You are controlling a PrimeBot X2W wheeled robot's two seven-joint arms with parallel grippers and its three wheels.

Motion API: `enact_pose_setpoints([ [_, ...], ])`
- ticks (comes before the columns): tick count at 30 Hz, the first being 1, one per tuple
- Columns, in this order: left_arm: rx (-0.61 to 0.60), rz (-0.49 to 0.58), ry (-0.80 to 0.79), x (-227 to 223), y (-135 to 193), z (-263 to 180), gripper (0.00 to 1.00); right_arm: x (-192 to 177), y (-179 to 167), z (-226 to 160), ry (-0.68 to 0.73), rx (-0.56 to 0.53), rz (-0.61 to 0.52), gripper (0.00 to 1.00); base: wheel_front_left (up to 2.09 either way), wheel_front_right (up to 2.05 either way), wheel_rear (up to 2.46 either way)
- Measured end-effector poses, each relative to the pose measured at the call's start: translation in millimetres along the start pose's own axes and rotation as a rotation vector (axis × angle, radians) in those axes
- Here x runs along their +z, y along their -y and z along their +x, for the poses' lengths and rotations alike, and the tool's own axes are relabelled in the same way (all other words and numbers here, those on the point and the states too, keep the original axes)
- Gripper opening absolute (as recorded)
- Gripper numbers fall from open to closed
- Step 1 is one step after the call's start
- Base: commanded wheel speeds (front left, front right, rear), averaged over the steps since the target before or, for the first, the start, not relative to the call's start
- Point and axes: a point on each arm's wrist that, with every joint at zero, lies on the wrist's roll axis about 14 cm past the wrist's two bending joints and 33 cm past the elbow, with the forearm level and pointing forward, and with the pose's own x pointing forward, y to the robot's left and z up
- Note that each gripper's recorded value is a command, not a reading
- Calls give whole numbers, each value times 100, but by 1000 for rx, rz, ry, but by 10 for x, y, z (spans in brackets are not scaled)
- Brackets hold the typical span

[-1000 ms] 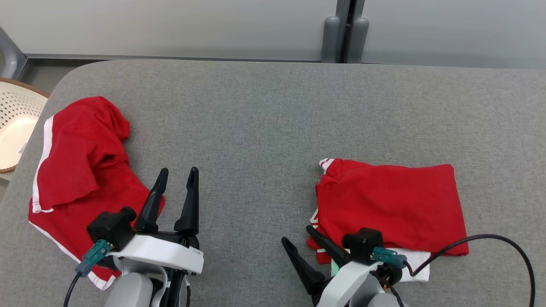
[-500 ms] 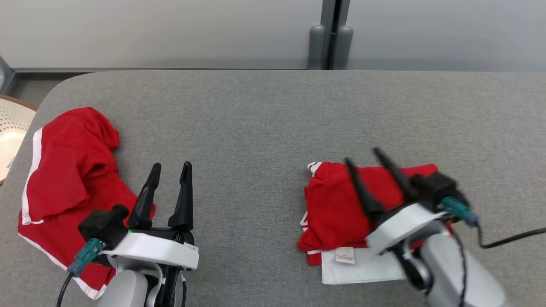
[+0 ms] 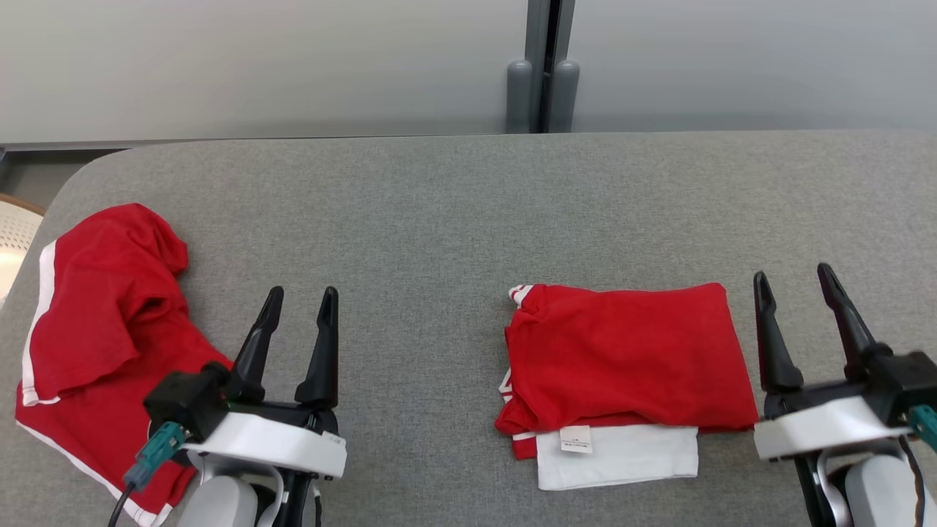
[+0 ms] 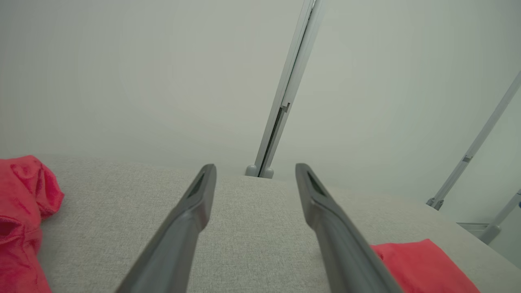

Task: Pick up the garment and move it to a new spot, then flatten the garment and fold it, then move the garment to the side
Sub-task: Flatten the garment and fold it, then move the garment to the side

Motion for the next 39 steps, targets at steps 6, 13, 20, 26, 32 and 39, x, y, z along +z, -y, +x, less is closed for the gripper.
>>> enact_pose_setpoints([
  [6,11,16,-18,-53,-23,-98,100,7,105,-219,7,-75,22,100,0,0,0],
  [13,12,19,-25,-75,-22,-143,100,-6,66,-262,5,-79,31,100,0,0,0],
  [20,16,18,-47,-153,-43,-124,100,-430,110,-300,-117,-114,94,100,0,0,0],
  [26,26,16,-76,-253,-89,-90,100,-860,49,-270,-252,-131,194,100,0,0,0],
  [32,36,19,-89,-308,-154,-9,100,-1145,-44,-176,-337,-120,241,100,0,0,0],
  [39,47,26,-96,-331,-211,34,100,-1426,-139,-188,-437,-107,265,87,0,0,0],
])
